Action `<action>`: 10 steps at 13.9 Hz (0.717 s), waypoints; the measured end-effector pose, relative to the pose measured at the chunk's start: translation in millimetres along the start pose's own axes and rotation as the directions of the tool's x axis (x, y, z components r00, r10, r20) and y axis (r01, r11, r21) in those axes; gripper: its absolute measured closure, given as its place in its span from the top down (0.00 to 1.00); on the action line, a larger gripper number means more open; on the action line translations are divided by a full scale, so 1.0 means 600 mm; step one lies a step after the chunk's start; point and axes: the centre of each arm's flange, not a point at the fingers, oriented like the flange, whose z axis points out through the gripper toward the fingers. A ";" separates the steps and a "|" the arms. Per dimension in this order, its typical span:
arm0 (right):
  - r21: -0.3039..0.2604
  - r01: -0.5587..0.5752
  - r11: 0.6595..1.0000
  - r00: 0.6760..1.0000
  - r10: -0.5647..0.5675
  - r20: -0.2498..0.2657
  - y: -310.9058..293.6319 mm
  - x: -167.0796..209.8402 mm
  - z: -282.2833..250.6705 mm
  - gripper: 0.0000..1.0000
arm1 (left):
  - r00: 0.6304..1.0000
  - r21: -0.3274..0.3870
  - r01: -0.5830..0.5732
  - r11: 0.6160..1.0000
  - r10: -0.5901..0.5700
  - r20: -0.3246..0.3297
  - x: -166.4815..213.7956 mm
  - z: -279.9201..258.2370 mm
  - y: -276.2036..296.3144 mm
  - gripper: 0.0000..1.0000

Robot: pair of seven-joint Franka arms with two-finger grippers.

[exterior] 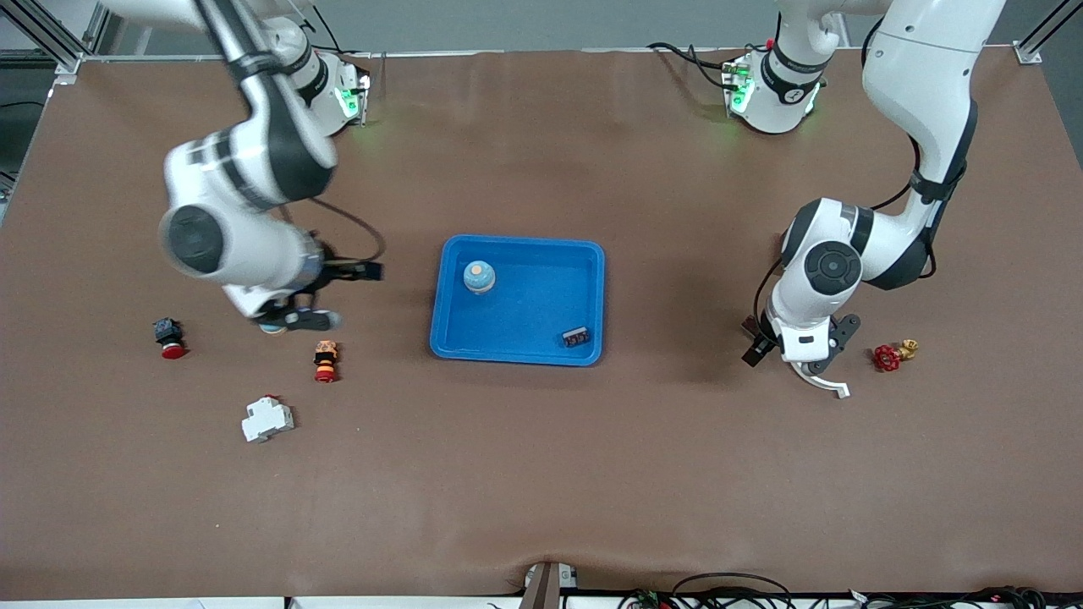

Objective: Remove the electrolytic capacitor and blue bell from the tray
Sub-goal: 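Grasp the second bell with the right gripper while the left gripper grasps a capacitor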

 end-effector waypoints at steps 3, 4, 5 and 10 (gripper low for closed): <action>0.017 -0.048 0.999 0.997 0.049 -0.054 -0.089 -0.029 0.046 1.00 | 0.997 -0.048 0.076 0.996 -0.075 0.007 -0.032 -0.046 0.035 1.00; 0.020 -0.054 0.998 0.997 0.056 -0.062 -0.106 -0.031 0.071 1.00 | 0.994 -0.064 0.112 0.992 -0.111 0.015 -0.052 -0.059 0.053 1.00; 0.022 -0.061 0.998 0.996 0.063 -0.069 -0.123 -0.033 0.100 1.00 | 0.989 -0.077 0.144 0.987 -0.142 0.025 -0.076 -0.070 0.070 1.00; 0.005 -0.058 0.998 0.996 0.059 -0.072 -0.173 -0.034 0.244 1.00 | 0.934 -0.113 0.352 0.929 -0.342 0.100 -0.176 -0.103 0.142 1.00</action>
